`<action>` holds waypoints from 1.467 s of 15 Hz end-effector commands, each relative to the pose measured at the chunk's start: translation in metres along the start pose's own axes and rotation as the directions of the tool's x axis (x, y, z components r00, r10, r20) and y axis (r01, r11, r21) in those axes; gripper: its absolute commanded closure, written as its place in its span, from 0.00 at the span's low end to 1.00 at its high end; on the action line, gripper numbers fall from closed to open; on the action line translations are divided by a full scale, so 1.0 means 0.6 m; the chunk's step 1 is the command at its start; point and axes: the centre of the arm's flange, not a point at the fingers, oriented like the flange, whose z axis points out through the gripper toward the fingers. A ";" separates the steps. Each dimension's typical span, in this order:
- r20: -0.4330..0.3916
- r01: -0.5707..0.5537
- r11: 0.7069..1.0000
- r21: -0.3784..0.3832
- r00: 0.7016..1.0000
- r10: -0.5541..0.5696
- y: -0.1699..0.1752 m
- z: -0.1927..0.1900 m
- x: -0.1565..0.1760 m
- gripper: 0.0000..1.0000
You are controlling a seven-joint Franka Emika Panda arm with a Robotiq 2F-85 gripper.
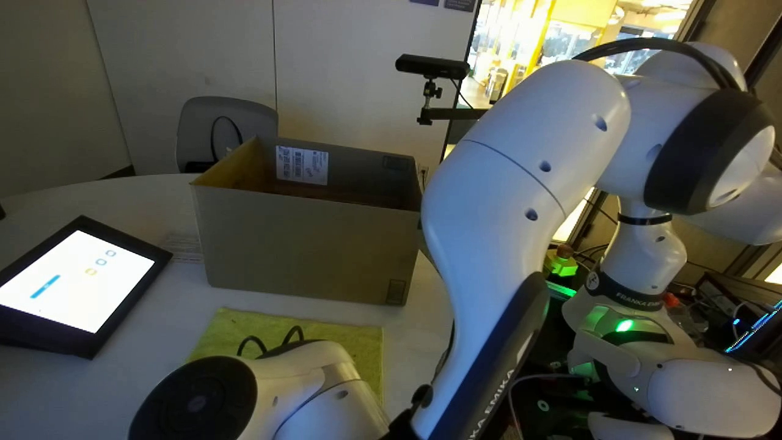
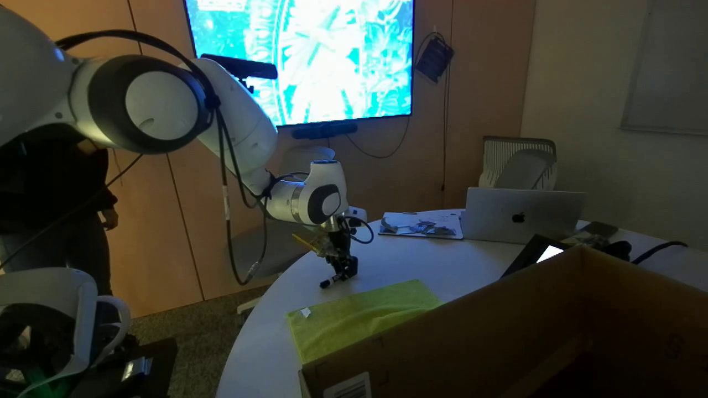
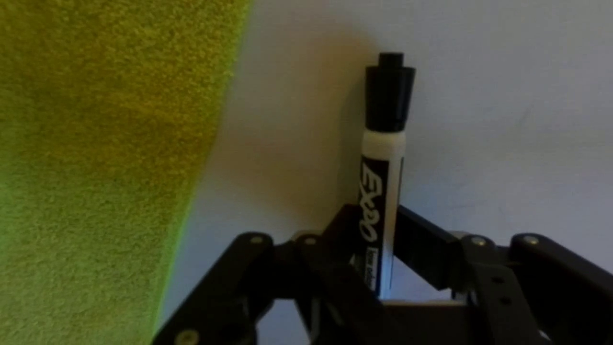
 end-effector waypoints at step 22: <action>0.046 -0.099 0.991 -0.089 0.994 0.104 0.150 -0.053 -0.054 0.82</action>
